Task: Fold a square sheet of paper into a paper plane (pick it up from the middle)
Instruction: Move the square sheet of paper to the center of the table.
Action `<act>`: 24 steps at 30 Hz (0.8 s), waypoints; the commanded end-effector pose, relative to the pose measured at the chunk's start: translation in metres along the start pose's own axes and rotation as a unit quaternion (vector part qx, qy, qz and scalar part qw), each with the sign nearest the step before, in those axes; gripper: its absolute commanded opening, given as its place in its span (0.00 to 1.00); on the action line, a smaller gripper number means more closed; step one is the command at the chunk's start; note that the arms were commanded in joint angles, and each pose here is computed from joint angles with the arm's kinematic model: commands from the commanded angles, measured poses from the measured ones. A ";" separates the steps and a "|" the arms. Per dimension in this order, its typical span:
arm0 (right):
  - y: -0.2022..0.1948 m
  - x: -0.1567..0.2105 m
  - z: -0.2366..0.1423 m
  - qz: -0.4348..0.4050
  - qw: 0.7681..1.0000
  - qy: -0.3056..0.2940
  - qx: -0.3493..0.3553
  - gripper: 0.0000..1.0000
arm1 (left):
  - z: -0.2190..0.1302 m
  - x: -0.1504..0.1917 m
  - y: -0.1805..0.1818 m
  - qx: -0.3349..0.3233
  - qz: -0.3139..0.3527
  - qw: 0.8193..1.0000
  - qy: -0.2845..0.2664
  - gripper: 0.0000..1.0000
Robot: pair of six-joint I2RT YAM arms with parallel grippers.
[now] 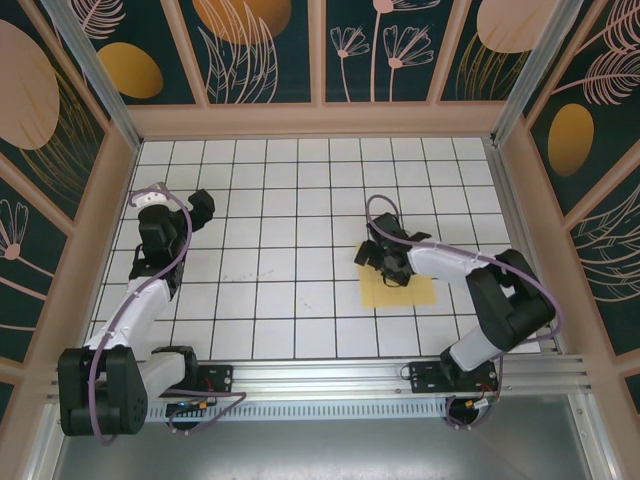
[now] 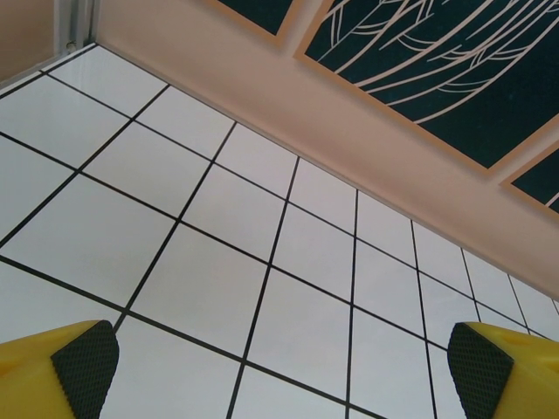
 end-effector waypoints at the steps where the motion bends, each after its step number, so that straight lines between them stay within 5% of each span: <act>1: 0.031 0.013 0.031 0.000 0.998 0.050 -0.036 0.95 | 0.002 -0.005 -0.003 0.008 -0.005 1.000 0.000 0.98; 9: 0.109 -0.007 0.066 -0.035 0.997 0.044 -0.053 0.90 | 0.003 -0.002 -0.003 0.008 -0.006 1.000 0.009 0.98; 13: 0.131 -0.026 0.046 -0.069 0.995 0.026 -0.061 0.88 | 0.003 -0.001 -0.003 0.009 -0.006 1.000 0.012 0.99; 18: 0.125 -0.042 0.009 -0.124 0.992 -0.015 -0.024 0.95 | 0.005 -0.001 -0.003 0.010 -0.007 1.000 0.014 0.98; 24: 0.114 -0.051 0.027 -0.221 0.975 0.008 0.036 0.99 | 0.008 0.001 -0.004 0.015 -0.007 1.000 0.021 0.99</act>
Point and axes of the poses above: each hand's point on the last joint's axis, 136 mm out from that joint toward the fingers, its own z axis out along the fingers, its own y axis along the line the jaws close on, x = y × z, the point moved 7 cm from there along -z, back along the fingers, and after that the axes turned 1 degree about -z, right-handed, at the moved point
